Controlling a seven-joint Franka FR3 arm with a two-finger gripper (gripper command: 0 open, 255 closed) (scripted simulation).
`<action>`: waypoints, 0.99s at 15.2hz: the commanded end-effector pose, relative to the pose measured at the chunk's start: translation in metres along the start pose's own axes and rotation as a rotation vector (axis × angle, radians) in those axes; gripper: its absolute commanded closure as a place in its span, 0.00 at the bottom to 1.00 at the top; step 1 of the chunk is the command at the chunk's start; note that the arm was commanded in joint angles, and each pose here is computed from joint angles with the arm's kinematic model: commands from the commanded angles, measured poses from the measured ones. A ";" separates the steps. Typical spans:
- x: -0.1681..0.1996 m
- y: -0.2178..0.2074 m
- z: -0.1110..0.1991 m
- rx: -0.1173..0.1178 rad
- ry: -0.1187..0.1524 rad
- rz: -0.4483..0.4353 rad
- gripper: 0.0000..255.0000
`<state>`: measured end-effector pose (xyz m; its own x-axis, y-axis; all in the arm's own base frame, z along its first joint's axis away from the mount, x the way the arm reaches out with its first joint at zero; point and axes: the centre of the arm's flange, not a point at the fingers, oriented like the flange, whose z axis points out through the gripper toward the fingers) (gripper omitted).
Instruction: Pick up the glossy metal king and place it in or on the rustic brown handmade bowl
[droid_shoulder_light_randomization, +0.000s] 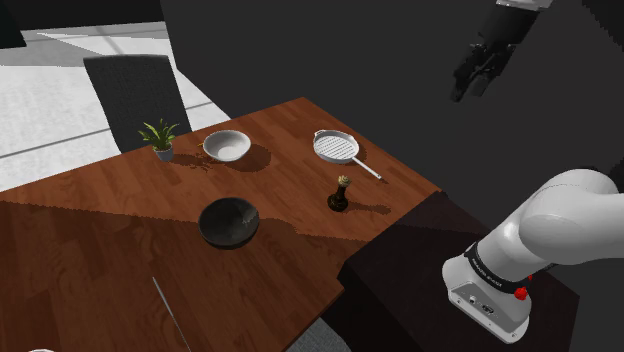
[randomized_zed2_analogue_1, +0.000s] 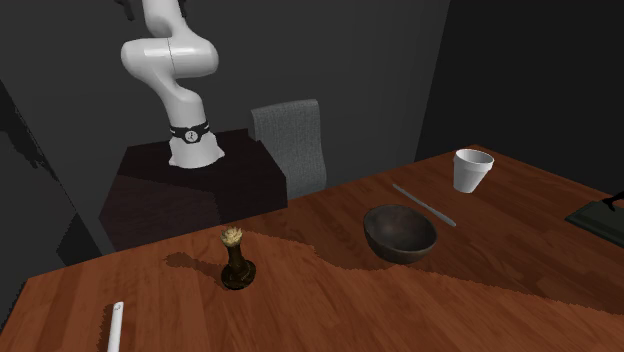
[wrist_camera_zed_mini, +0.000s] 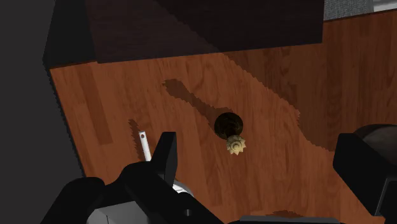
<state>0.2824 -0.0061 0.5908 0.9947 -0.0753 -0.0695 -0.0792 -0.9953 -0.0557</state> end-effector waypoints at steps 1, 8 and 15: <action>0.000 0.000 0.000 0.000 0.000 0.000 0.00; 0.032 0.020 0.085 0.074 0.037 -0.026 0.00; 0.068 0.032 0.169 0.148 0.075 -0.051 0.00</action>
<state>0.3331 -0.0319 0.4285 0.9994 -0.0357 0.0017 -0.0347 -0.9805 -0.1936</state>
